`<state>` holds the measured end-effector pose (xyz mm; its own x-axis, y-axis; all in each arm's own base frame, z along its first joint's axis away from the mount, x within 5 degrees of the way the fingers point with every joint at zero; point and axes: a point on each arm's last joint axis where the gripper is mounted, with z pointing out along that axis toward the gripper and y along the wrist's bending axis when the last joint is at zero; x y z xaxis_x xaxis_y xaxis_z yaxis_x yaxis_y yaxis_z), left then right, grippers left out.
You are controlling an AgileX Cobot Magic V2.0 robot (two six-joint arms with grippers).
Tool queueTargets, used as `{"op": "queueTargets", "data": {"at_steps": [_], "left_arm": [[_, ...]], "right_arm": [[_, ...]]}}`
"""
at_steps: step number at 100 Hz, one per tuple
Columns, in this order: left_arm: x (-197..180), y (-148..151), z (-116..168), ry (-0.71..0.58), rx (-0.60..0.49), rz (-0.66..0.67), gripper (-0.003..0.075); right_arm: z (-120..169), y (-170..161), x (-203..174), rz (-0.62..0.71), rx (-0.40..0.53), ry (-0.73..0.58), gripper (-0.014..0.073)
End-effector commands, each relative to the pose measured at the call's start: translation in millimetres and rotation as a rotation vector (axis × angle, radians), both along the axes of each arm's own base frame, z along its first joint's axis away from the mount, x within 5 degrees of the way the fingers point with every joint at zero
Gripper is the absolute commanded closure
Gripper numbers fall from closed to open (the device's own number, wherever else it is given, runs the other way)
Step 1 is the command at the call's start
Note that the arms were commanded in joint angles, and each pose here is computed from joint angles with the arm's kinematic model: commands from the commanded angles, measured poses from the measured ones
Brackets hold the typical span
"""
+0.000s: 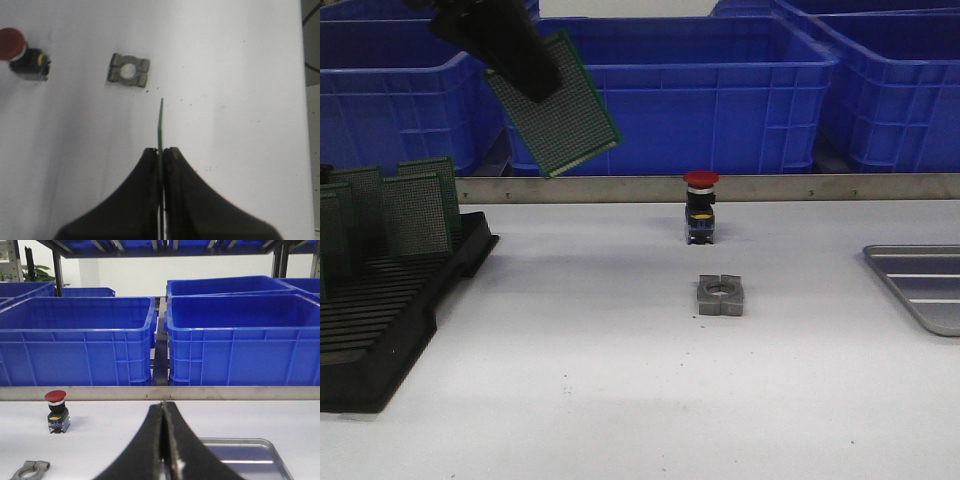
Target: Place circuit board on tray
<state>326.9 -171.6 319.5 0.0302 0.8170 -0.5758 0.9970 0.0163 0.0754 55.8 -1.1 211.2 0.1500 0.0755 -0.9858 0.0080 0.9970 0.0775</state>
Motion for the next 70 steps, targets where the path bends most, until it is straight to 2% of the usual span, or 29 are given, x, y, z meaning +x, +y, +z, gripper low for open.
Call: {"op": "queueTargets", "data": {"at_steps": [1, 13, 25, 32, 55, 70], "left_arm": [[-22.9, -15.1, 28.7, -0.008, -0.069, -0.058, 0.0728], [-30.9, -27.5, 28.7, -0.007, -0.069, -0.099, 0.0728], [-35.1, -33.6, 28.8, -0.006, -0.07, -0.119, 0.0728], [-35.5, -34.3, 29.3, -0.002, -0.08, -0.12, 0.0728], [-35.7, -34.8, 29.7, 0.001, -0.086, -0.119, 0.0728], [-35.7, -34.8, 29.7, 0.001, -0.086, -0.119, 0.0728]], "right_arm": [[9.7, 0.0, -3.4, -0.007, -0.016, -0.124, 0.0663], [20.7, -0.3, -5.5, -0.003, 0.021, -0.129, 0.0663], [49.8, -0.3, -10.2, 0.006, 0.07, -0.097, 0.0663], [68.3, 0.1, -11.4, 0.006, 0.072, -0.011, 0.0663], [115.1, 0.7, 4.5, 0.001, 0.081, 0.441, 0.0663], [135.3, 0.3, 23.3, -0.001, 0.083, 0.566, 0.0663]]}}
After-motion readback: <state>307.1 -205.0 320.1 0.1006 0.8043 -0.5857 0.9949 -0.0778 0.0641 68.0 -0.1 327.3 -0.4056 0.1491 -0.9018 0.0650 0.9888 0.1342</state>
